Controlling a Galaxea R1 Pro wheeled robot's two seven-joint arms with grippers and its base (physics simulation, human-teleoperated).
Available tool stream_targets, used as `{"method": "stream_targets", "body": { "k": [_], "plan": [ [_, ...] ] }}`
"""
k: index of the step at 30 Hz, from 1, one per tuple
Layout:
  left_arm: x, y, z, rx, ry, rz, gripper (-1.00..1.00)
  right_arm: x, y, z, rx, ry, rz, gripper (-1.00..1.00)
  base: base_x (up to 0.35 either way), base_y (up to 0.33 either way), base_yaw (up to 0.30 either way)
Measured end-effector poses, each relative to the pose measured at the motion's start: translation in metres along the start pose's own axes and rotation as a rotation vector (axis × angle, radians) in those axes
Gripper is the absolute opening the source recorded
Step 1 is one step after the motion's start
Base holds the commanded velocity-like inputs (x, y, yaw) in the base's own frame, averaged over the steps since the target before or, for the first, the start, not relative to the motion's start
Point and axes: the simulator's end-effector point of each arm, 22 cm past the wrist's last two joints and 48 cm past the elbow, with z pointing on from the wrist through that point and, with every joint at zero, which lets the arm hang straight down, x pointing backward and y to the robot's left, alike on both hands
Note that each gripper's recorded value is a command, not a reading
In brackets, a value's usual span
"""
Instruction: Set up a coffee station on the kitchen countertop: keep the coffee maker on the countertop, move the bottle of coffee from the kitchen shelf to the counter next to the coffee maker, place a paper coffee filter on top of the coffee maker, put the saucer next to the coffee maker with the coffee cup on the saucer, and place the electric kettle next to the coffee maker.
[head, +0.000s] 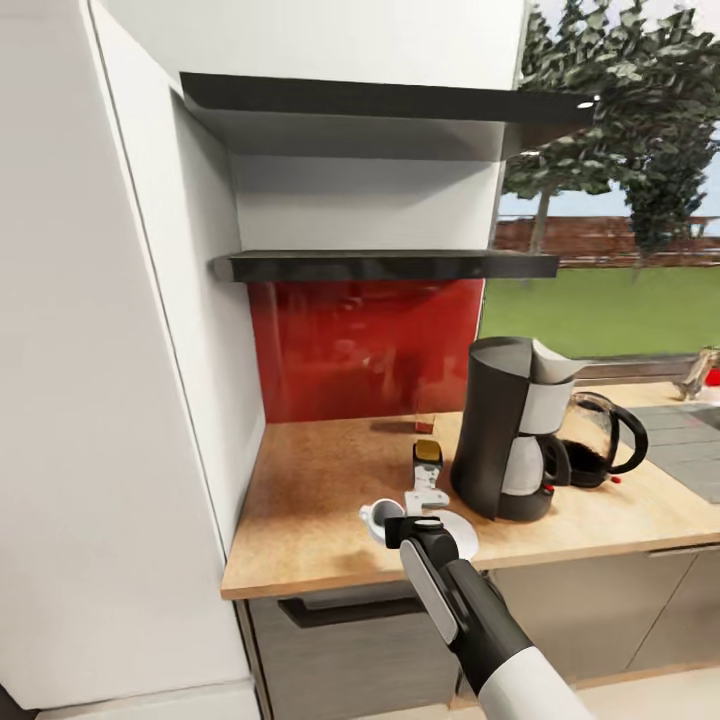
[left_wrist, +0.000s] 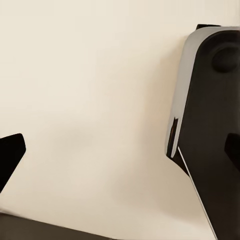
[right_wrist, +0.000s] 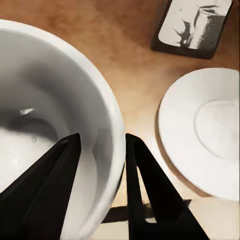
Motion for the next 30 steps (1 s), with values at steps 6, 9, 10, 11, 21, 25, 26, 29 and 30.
{"method": "stream_targets", "body": {
  "k": [6, 9, 10, 11, 21, 25, 26, 29, 30],
  "plan": [
    [0.0011, 0.0010, 0.0001, -0.001, 0.003, 0.001, 1.00, 0.0006, 0.0004, 0.0008, -0.001, 0.001, 0.000, -1.00, 0.000, 0.000, -0.292],
    [0.0019, 0.0000, -0.0001, 0.000, 0.005, 0.001, 1.00, 0.0012, 0.0004, 0.0014, -0.001, 0.003, 0.000, -1.00, 0.000, 0.000, -0.290],
    [0.0019, -0.0005, -0.0002, 0.001, 0.005, 0.002, 1.00, 0.0014, 0.0007, 0.0015, -0.002, 0.003, 0.000, -1.00, 0.000, 0.000, -0.290],
    [0.0021, -0.0008, -0.0002, 0.001, 0.005, 0.002, 1.00, 0.0016, 0.0009, 0.0017, -0.002, 0.003, -0.001, -1.00, 0.000, 0.000, -0.290],
    [0.0025, 0.0015, 0.0001, -0.002, 0.006, 0.002, 1.00, 0.0017, 0.0009, 0.0018, -0.002, 0.003, -0.001, -1.00, 0.000, 0.000, -0.298],
    [0.0025, 0.0010, 0.0000, -0.002, 0.007, 0.002, 1.00, 0.0014, 0.0010, 0.0017, -0.002, 0.003, -0.001, -1.00, 0.000, 0.000, -0.300],
    [0.0026, 0.0007, 0.0000, -0.001, 0.007, 0.002, 1.00, 0.0014, 0.0009, 0.0017, -0.002, 0.003, -0.001, -1.00, 0.000, 0.000, -0.300],
    [0.0025, 0.0015, 0.0000, -0.002, 0.006, 0.002, 1.00, 0.0013, 0.0007, 0.0018, -0.002, 0.003, 0.000, -1.00, 0.009, 0.000, -0.167],
    [0.0025, 0.0019, 0.0001, -0.003, 0.006, 0.002, 1.00, 0.0013, 0.0006, 0.0017, -0.002, 0.003, 0.001, -1.00, 0.094, 0.000, -0.064]
  ]
}}
